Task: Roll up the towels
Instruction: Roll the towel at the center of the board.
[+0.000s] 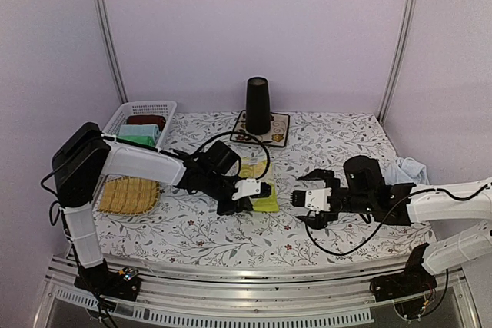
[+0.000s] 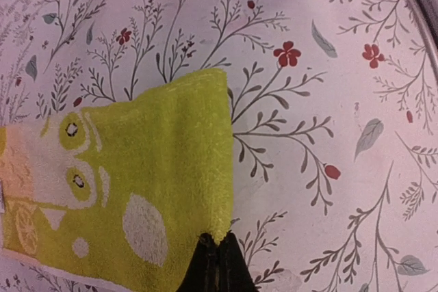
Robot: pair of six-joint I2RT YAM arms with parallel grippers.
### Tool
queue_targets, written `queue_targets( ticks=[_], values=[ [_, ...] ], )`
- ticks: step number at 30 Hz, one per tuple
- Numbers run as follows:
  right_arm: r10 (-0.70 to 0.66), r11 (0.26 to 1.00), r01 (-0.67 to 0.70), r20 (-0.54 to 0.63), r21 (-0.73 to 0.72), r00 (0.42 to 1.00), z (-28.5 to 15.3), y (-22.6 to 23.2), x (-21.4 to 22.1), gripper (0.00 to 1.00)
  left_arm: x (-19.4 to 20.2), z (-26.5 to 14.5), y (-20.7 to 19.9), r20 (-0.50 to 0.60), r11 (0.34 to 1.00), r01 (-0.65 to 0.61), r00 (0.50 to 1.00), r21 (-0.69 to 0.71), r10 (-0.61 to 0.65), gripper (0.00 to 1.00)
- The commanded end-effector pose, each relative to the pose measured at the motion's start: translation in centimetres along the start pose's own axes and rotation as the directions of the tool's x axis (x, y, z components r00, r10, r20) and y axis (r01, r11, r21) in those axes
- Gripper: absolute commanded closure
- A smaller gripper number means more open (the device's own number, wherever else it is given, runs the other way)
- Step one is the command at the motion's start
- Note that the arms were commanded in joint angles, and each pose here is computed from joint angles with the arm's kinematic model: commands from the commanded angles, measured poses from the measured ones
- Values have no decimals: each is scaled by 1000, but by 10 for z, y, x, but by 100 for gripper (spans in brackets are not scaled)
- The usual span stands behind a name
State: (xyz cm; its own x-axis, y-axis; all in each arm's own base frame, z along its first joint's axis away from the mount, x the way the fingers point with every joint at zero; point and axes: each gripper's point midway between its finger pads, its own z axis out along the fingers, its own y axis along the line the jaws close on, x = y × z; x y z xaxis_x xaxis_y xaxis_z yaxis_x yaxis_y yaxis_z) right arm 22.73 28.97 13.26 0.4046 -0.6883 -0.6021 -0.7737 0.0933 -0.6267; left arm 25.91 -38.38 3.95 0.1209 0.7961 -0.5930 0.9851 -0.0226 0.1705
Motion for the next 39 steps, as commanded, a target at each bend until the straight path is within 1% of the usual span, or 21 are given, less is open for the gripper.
queue_targets(
  ticks=[1,3,5,12,16,19,25,27,31,35,39],
  values=[
    [-21,998,24,65,-58,998,11,10,-11,4,-4,-6,-6,39,978,138,989,156,-145,100],
    [-3,996,9,73,-83,997,18,12,-15,8,-8,-8,-3,53,966,176,981,190,-189,100],
    [23,994,-15,75,-108,997,26,12,-17,10,-2,-1,-4,39,946,222,971,235,-238,100],
    [77,989,-75,11,-130,997,58,13,-10,14,4,5,-8,26,913,282,953,295,-303,100],
    [82,982,-81,0,-168,997,70,20,-8,20,11,8,-8,10,896,319,941,309,-339,100],
    [84,978,-84,-8,-189,996,75,25,-5,22,11,8,-7,13,885,334,934,323,-357,100],
    [43,972,-43,-5,-232,999,83,45,-5,23,12,8,-3,14,867,363,920,341,-391,100],
    [28,974,-31,-16,-226,999,89,48,-4,23,10,7,-1,21,861,369,916,349,-401,100],
    [5,978,-17,-57,-209,998,104,54,-1,26,13,8,-1,17,853,382,910,355,-414,100],
    [-14,990,-4,-131,-140,991,120,48,11,30,13,9,0,19,851,384,909,358,-417,100],
    [14,994,-31,-155,-107,988,129,42,12,38,12,9,-1,20,850,383,908,362,-418,100]
  ],
)
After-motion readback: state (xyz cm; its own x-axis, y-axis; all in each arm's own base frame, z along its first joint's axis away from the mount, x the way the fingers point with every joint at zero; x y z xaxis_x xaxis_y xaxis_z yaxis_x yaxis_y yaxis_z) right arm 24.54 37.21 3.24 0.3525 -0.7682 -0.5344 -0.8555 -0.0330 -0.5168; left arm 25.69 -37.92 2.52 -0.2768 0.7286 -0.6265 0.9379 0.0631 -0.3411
